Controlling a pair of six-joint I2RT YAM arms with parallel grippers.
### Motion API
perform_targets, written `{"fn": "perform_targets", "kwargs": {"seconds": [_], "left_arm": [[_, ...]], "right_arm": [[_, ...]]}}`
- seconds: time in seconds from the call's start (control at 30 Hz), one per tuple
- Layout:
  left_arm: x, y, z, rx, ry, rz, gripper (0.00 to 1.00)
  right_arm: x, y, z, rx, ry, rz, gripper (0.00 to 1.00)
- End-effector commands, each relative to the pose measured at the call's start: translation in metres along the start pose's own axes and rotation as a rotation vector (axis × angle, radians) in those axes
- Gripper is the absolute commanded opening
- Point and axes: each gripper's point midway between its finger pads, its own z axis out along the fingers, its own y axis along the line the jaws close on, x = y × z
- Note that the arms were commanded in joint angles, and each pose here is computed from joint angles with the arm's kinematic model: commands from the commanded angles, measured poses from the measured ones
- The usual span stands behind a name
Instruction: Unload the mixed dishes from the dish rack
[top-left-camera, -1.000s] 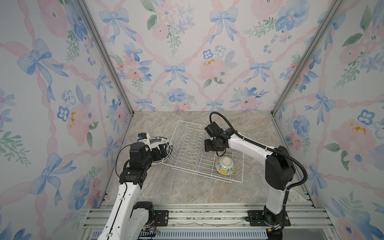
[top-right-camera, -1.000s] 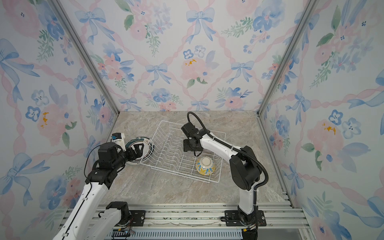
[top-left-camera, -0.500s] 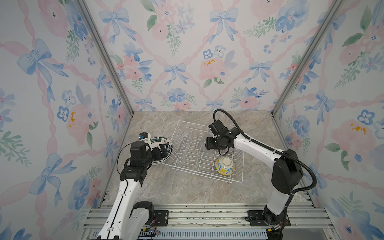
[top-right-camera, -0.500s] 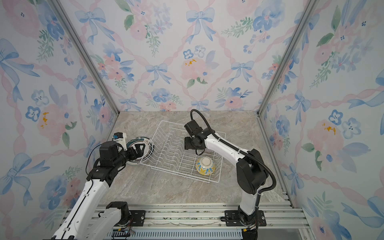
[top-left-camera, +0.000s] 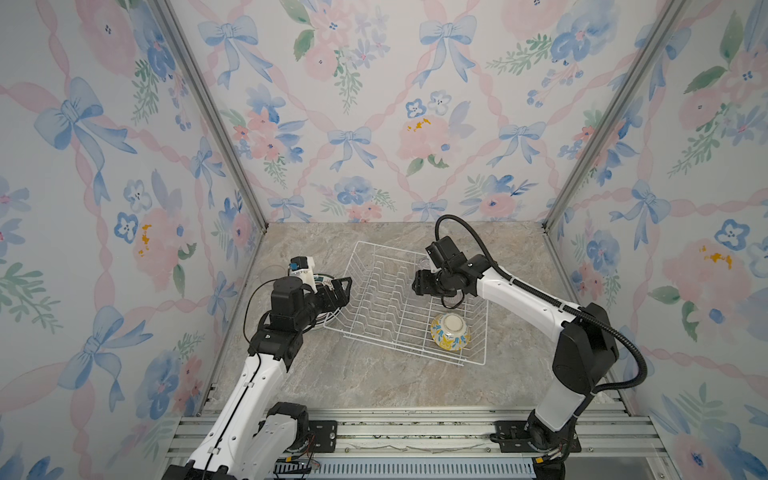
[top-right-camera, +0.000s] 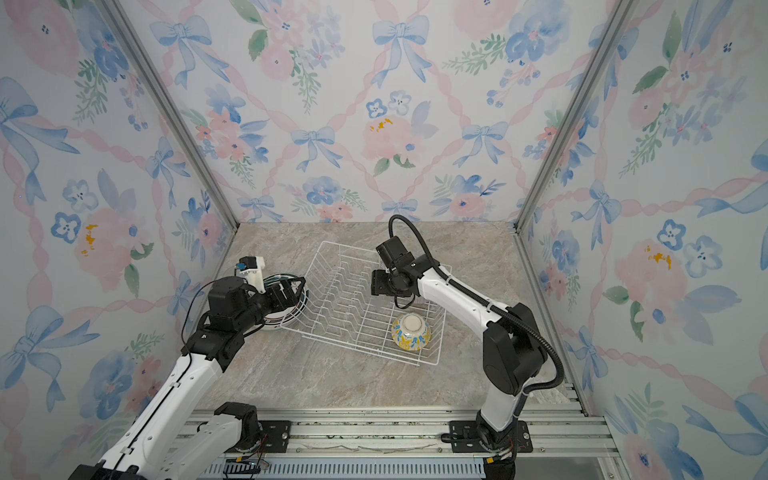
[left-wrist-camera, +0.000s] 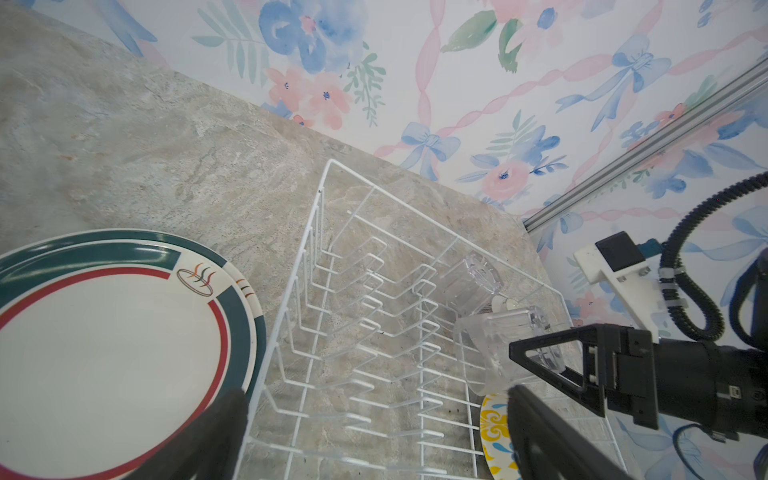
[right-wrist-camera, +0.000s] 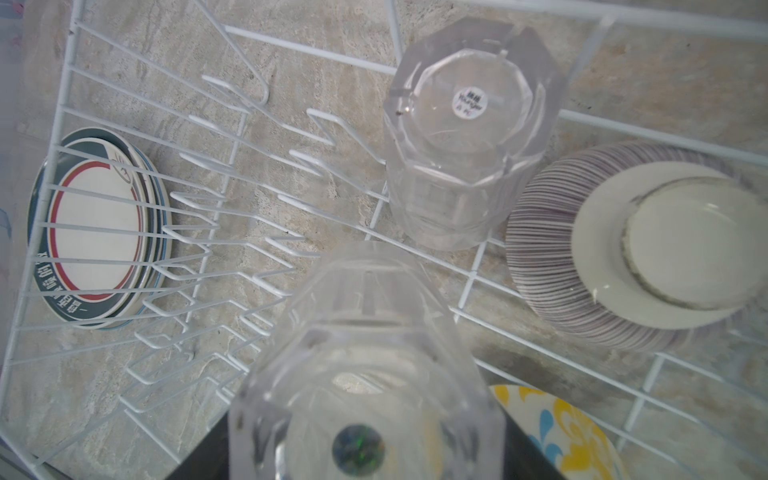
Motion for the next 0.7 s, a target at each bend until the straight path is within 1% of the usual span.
{"fn": "perform_targets", "kwargs": {"seconds": [0.0,0.17,0.2,0.23,0.3,0.53,0.67], "left_arm": [[-0.013,-0.009,0.002,0.022,-0.049,-0.019,0.98],[-0.014,-0.017,0.003,0.053,-0.068,-0.031,0.98],[-0.014,-0.019,0.004,0.063,-0.069,-0.035,0.98],[-0.013,-0.02,0.005,0.072,-0.068,-0.038,0.98],[-0.012,-0.026,0.007,0.096,-0.066,-0.043,0.98],[-0.001,-0.046,0.021,0.166,-0.025,-0.05,0.98],[0.008,-0.064,0.03,0.226,0.004,-0.043,0.98]], "right_arm": [[-0.018,0.008,-0.023,-0.084,-0.06,0.043,0.52],[-0.023,0.006,-0.029,-0.125,-0.072,0.073,0.51],[-0.022,0.004,-0.028,-0.13,-0.066,0.106,0.51],[-0.026,0.006,-0.038,-0.15,-0.087,0.112,0.51],[-0.028,0.007,-0.041,-0.169,-0.094,0.125,0.51],[-0.032,0.015,-0.046,-0.262,-0.1,0.181,0.51],[-0.038,0.018,-0.05,-0.303,-0.116,0.215,0.52]]}}
